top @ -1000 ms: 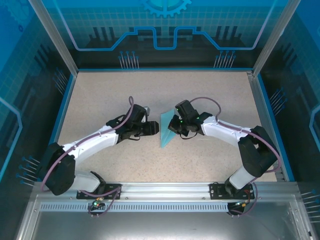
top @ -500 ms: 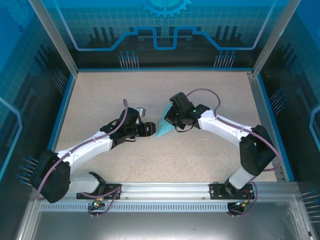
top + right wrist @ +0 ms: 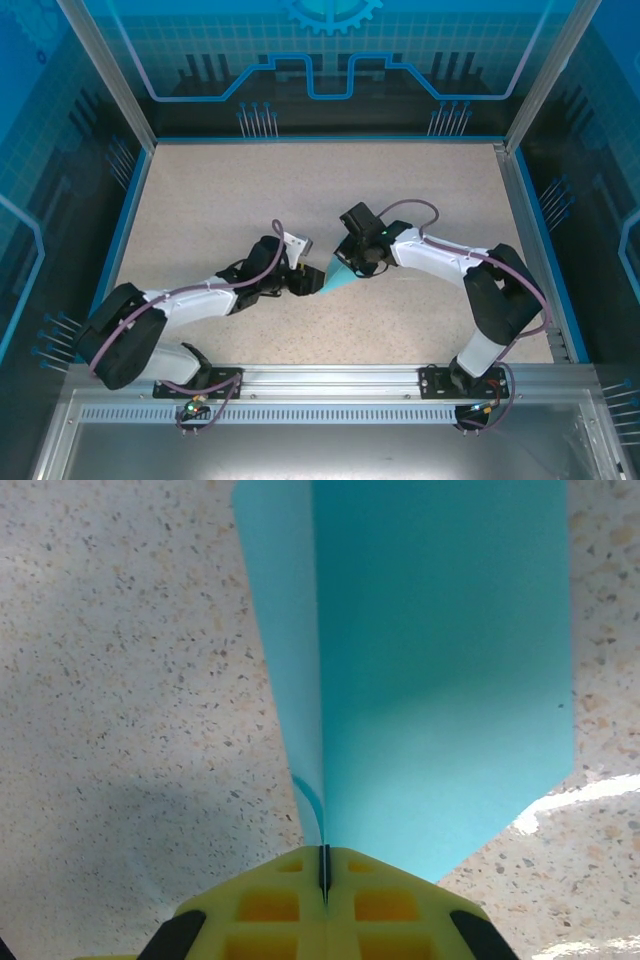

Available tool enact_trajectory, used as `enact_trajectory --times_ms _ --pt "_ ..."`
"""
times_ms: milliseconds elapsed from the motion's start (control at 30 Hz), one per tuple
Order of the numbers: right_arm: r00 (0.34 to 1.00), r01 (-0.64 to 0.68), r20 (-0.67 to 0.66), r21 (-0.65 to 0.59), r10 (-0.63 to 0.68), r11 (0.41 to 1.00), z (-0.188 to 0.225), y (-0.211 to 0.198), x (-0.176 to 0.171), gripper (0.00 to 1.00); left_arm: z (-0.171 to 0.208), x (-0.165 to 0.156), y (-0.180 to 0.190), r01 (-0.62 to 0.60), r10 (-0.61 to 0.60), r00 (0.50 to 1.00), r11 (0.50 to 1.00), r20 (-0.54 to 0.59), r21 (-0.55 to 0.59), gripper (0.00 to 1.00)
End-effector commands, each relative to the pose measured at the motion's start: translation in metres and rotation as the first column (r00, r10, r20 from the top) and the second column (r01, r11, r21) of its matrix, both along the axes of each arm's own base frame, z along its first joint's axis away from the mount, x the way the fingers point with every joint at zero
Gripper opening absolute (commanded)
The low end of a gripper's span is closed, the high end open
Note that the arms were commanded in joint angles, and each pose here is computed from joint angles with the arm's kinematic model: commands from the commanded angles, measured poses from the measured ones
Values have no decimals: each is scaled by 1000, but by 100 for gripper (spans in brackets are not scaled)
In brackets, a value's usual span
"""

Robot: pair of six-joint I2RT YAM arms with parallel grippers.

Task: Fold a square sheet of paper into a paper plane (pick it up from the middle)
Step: Fourth fold the wing at the center of the table.

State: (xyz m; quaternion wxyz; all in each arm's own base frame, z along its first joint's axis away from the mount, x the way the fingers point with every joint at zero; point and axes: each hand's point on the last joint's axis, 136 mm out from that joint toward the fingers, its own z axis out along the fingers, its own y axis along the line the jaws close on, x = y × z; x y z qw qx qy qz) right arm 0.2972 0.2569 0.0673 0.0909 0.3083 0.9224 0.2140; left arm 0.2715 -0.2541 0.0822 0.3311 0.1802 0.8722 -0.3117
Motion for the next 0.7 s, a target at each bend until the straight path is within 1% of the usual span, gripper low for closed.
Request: enact_trajectory --times_ms 0,100,167,467,667 --pt "996 52 -78 4 -52 999 -13 -3 -10 1 6 2 -15 94 -92 988 996 122 -13 60" --pt "991 78 -110 12 -76 997 -18 -3 -11 1 0 -3 -24 145 -142 976 989 165 -7 59" --pt "989 88 -123 12 -86 996 -18 -3 -11 1 -9 -4 -28 166 -167 972 986 167 22 56" --pt "983 102 -155 18 -98 995 -14 -3 -9 1 -26 -6 -30 171 -174 969 985 176 34 46" --pt "978 98 -189 31 -91 995 -19 1 -10 0 -28 -11 -36 207 -205 965 978 165 6 43"
